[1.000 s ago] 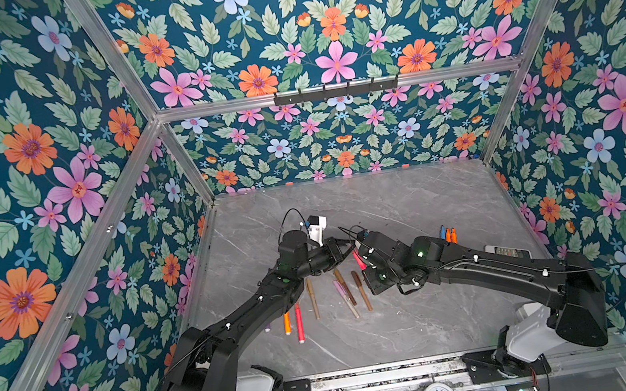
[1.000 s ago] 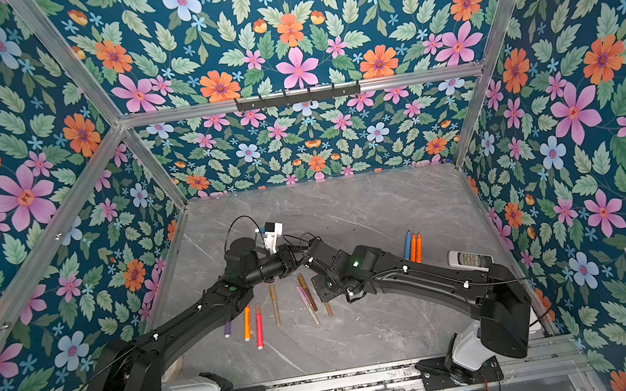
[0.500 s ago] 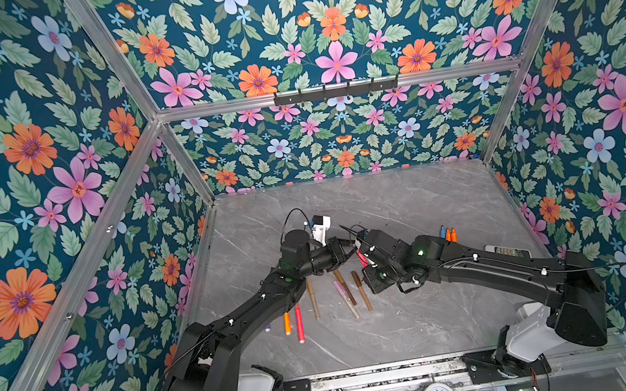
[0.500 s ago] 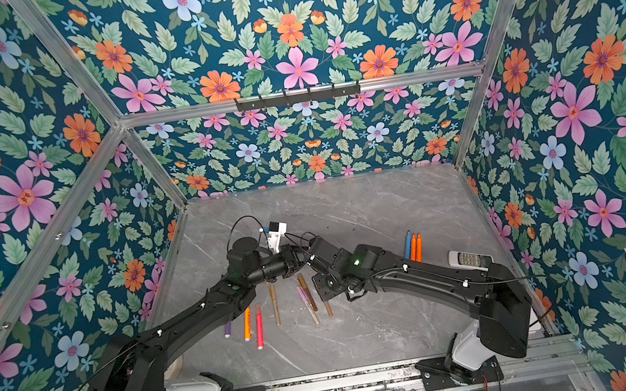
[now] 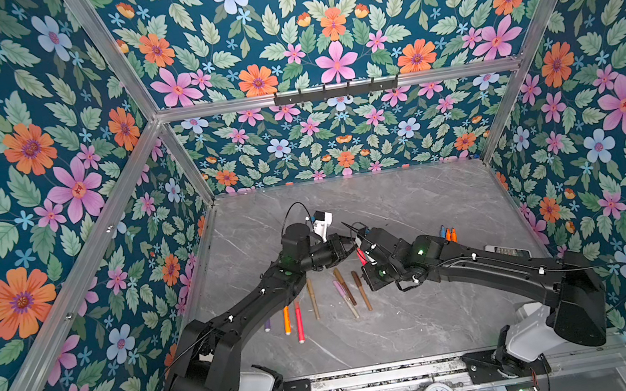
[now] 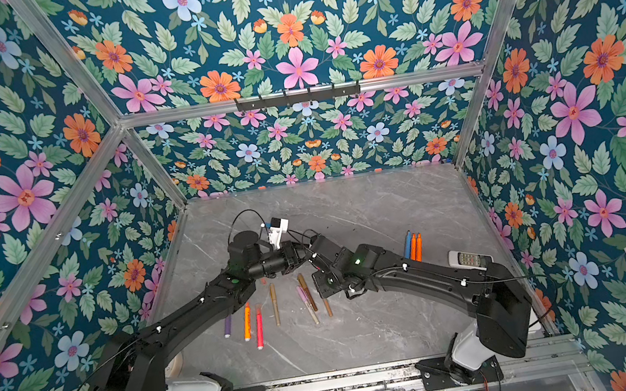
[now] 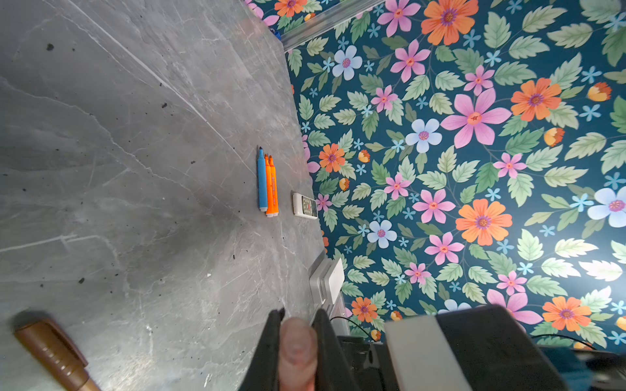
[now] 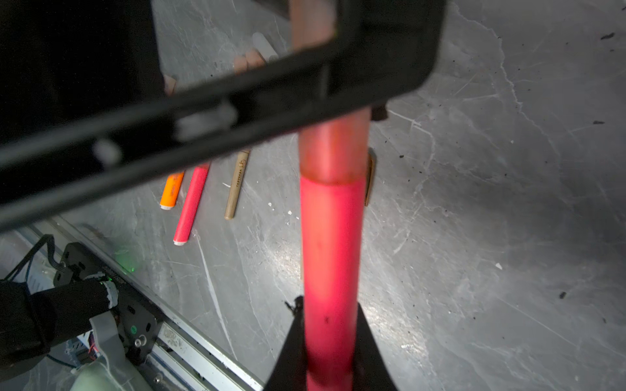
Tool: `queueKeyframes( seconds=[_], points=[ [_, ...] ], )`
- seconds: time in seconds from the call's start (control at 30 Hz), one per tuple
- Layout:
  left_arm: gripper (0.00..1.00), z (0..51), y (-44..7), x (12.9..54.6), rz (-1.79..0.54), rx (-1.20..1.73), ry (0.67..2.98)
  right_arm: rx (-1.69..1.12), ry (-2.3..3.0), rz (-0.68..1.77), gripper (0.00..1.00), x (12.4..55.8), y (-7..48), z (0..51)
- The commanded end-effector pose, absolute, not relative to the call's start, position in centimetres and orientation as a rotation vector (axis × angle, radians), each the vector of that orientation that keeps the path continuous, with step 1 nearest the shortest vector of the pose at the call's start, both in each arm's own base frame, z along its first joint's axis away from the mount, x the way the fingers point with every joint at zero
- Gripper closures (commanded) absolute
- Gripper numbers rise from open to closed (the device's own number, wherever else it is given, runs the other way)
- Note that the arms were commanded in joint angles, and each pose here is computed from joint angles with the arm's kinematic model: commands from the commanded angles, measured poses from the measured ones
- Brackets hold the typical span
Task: Open the pen caps
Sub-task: 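Pull the pink highlighter out of the cap with the right gripper, then carry the pink highlighter toward the blue marker while the left lowers the cap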
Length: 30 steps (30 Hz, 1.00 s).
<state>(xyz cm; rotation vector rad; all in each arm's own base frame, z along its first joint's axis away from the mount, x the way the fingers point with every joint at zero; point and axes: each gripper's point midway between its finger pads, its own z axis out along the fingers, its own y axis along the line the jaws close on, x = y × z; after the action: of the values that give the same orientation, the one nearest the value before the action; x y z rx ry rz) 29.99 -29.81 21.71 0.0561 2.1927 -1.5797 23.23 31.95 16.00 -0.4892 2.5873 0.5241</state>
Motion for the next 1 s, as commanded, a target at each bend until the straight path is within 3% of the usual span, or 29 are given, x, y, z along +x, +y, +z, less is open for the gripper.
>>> queueKeyframes(
  seconds=[0.0,0.23,0.7,0.97],
  points=[
    [1.0,24.5,-29.3,33.3,-1.513,0.099,2.087,-0.574,2.651,0.598,1.0,20.9,32.5,14.9],
    [1.0,27.4,-25.9,39.1,-1.46,0.037,2.029,-0.545,2.654,0.634,1.0,19.7,32.3,14.4],
    [1.0,27.7,-22.2,40.3,-1.015,0.119,2.154,-0.507,2.699,0.613,1.0,19.2,31.4,12.8],
    [1.0,27.2,-21.5,40.0,-0.957,0.119,2.179,-0.299,2.778,0.516,1.0,21.1,27.5,11.5]
  ],
)
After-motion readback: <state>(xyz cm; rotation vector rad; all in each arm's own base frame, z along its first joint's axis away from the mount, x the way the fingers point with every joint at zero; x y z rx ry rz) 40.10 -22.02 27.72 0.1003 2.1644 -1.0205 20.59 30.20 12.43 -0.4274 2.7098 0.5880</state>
